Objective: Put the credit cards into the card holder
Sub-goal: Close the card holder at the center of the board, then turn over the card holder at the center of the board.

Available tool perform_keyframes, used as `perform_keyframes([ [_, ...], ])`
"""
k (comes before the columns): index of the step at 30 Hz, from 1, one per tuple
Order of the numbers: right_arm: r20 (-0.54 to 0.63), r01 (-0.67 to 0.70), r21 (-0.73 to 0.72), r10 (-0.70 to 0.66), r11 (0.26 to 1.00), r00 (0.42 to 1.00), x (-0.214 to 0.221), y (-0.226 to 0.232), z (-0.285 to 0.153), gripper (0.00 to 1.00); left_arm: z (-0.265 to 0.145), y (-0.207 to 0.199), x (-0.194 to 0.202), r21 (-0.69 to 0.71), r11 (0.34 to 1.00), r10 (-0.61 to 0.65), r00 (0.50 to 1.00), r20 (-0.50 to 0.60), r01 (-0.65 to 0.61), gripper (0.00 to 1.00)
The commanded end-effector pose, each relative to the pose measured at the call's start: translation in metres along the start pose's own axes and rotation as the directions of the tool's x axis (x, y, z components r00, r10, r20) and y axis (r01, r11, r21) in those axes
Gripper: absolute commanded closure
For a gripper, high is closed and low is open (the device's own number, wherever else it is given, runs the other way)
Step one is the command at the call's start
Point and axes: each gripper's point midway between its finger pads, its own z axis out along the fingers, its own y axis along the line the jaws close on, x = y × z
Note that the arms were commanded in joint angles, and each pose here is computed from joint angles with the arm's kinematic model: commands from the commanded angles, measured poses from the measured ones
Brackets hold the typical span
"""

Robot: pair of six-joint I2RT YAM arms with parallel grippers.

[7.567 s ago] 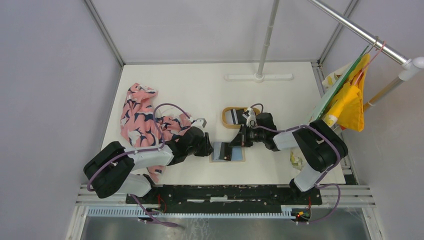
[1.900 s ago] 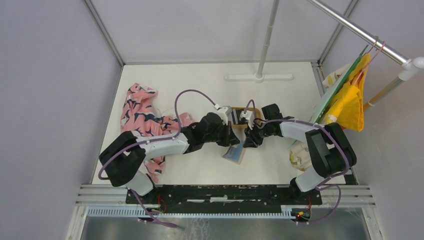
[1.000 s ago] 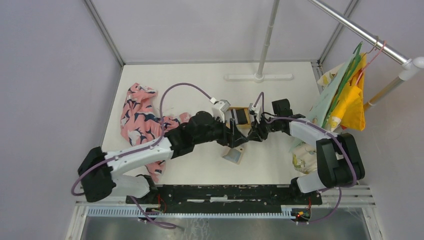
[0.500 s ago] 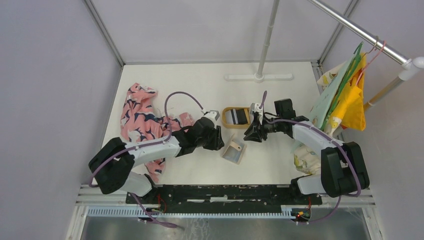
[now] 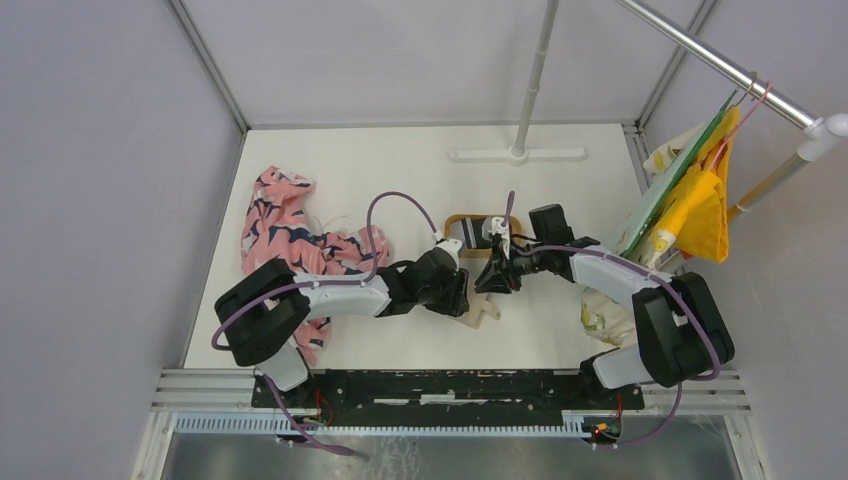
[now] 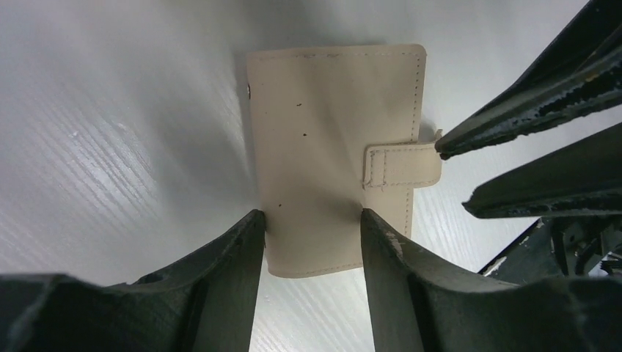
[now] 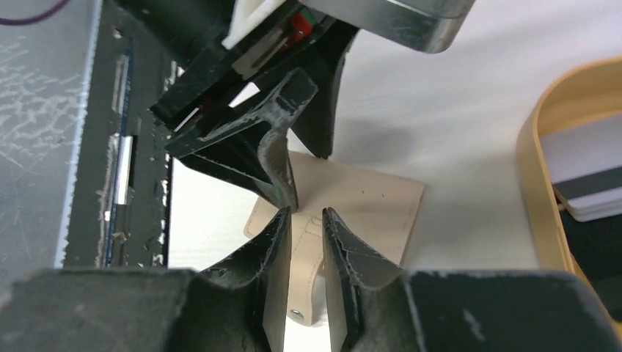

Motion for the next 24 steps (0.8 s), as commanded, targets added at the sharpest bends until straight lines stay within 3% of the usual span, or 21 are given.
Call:
perform_keyframes([
  [1, -0.111, 0.028, 0.081, -0.019, 0.996, 0.994, 0.017, -0.019, -0.002, 0.75, 0.008, -0.007, -0.013, -0.040, 0.999, -0.012, 0.999, 0.037, 0.014, 0.42],
  [5, -0.247, 0.010, 0.100, 0.015, 0.995, 0.969, 0.047, -0.028, 0.000, 0.78, 0.013, 0.007, -0.004, -0.103, 0.994, -0.018, 1.000, 0.015, 0.020, 0.42],
  [13, -0.396, -0.012, 0.197, 0.091, 0.980, 0.914, 0.080, -0.045, 0.000, 0.79, 0.011, 0.007, 0.001, -0.066, 0.997, -0.043, 0.999, 0.011, 0.044, 0.33],
  [24, -0.453, 0.003, 0.184, 0.083, 0.983, 0.888, 0.089, -0.047, -0.005, 0.79, 0.008, -0.002, 0.012, 0.192, 0.936, -0.285, 0.956, -0.075, 0.294, 0.24],
])
